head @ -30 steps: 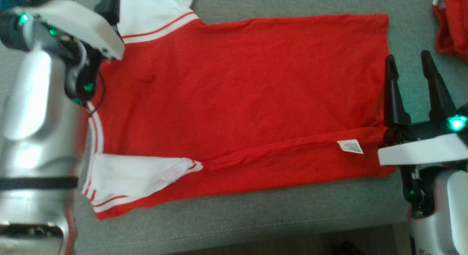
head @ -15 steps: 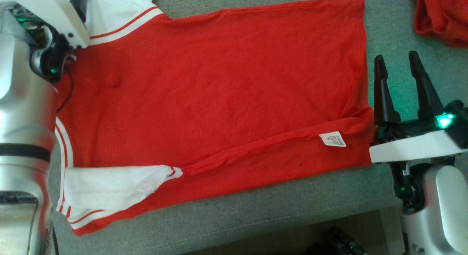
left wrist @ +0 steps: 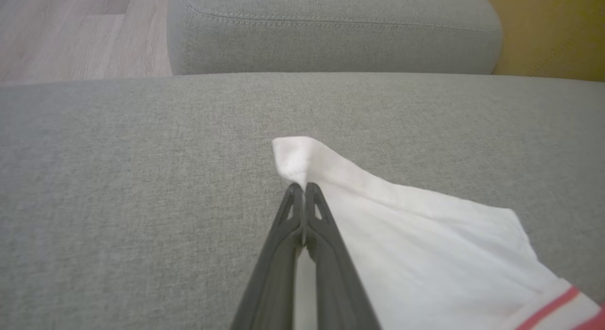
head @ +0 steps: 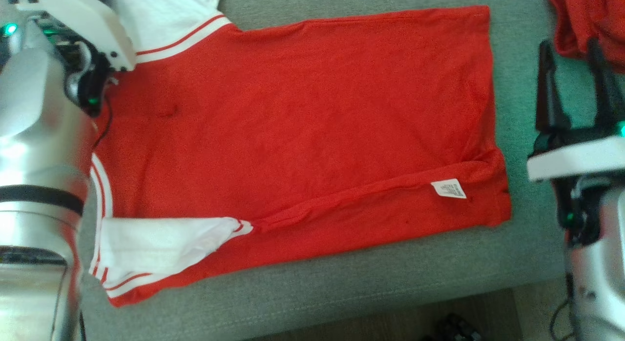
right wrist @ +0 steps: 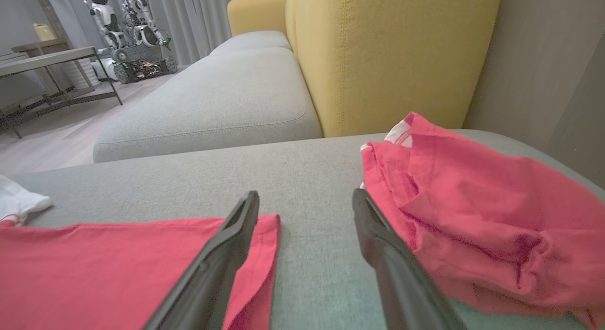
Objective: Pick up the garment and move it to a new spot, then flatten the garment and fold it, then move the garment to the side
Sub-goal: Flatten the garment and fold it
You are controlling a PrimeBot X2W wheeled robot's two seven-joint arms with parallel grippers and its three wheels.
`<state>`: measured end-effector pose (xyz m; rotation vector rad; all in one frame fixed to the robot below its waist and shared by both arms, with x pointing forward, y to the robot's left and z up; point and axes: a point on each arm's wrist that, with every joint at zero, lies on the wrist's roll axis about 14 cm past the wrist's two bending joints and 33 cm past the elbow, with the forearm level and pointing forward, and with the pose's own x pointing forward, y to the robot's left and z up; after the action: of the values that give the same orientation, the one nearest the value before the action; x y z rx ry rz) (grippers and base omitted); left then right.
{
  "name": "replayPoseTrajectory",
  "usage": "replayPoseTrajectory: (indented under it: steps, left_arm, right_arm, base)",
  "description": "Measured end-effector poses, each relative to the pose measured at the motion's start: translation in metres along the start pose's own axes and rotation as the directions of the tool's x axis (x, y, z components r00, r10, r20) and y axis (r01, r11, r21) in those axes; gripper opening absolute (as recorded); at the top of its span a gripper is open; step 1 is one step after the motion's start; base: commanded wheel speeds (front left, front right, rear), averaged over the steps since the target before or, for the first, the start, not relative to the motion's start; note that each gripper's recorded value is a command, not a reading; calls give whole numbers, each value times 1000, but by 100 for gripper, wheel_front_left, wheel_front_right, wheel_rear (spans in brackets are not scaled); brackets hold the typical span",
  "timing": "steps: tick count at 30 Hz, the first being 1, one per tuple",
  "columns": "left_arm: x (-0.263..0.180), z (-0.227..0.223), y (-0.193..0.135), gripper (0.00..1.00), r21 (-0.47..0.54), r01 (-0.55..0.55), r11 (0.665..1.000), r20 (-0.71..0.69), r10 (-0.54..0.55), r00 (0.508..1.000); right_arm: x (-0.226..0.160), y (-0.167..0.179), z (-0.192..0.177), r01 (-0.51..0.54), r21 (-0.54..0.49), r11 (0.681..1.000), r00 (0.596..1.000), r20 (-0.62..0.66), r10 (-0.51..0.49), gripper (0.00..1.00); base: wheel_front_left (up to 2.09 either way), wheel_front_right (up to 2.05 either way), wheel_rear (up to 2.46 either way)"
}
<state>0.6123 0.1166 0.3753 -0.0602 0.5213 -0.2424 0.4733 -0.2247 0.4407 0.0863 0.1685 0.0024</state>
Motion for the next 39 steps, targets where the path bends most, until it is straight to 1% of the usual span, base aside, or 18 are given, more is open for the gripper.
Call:
replayPoseTrajectory:
  steps: [4,8,11,16,17,18,19,22,24,29,31,36,39]
  left_arm:
    - [-5,8,-5,0,-3,11,1000,50,-10,999]
    - [-8,27,-10,0,8,20,1000,115,-20,993]
    - [-10,40,-11,0,10,28,1000,158,-29,987]
    - [-16,43,-7,0,16,22,1000,183,-24,983]
    - [-17,43,-6,0,16,19,1000,188,-22,982]
    - [-18,43,-4,0,19,16,1000,189,-20,982]
    - [-20,45,-3,0,15,15,1000,197,-18,980]
    - [-23,49,-3,0,4,13,1000,220,-14,975]
    - [-26,54,-2,0,-2,13,1000,245,-12,970]
    - [-35,75,-3,0,-11,19,1000,316,-14,949]
    - [-39,85,-5,0,-10,25,1000,348,-20,937]
    - [-54,113,-12,0,-2,57,998,439,-50,897]
    - [-66,111,-15,0,-13,77,997,470,-61,881]
  right_arm:
    - [24,1,0,-29,0,1000,999,-33,29,100]
    - [50,8,-13,-76,-7,997,989,-130,75,100]
    - [63,14,-34,-106,-9,994,964,-246,101,100]
    - [68,21,-68,-144,-7,990,898,-420,128,100]
    - [68,22,-73,-147,-5,989,886,-446,130,78]
    - [70,22,-72,-152,-6,988,881,-454,132,36]
    - [72,23,-71,-155,-5,988,880,-455,136,0]
    - [76,30,-67,-170,7,985,877,-455,155,0]
    - [79,33,-61,-178,10,984,889,-428,165,0]
    - [86,38,-31,-187,10,982,934,-308,181,0]
    - [87,37,-21,-183,14,983,944,-276,180,0]
    - [86,38,-1,-181,36,983,960,-210,185,0]
    - [74,37,-1,-172,75,982,964,-195,184,0]
  base:
    - [0,0,0]
    - [0,0,0]
    - [0,0,0]
    - [0,0,0]
    - [0,0,0]
    - [0,0,0]
    - [0,0,0]
    - [0,0,0]
    - [0,0,0]
    - [0,0,0]
    - [0,0,0]
    - [0,0,0]
    - [0,0,0]
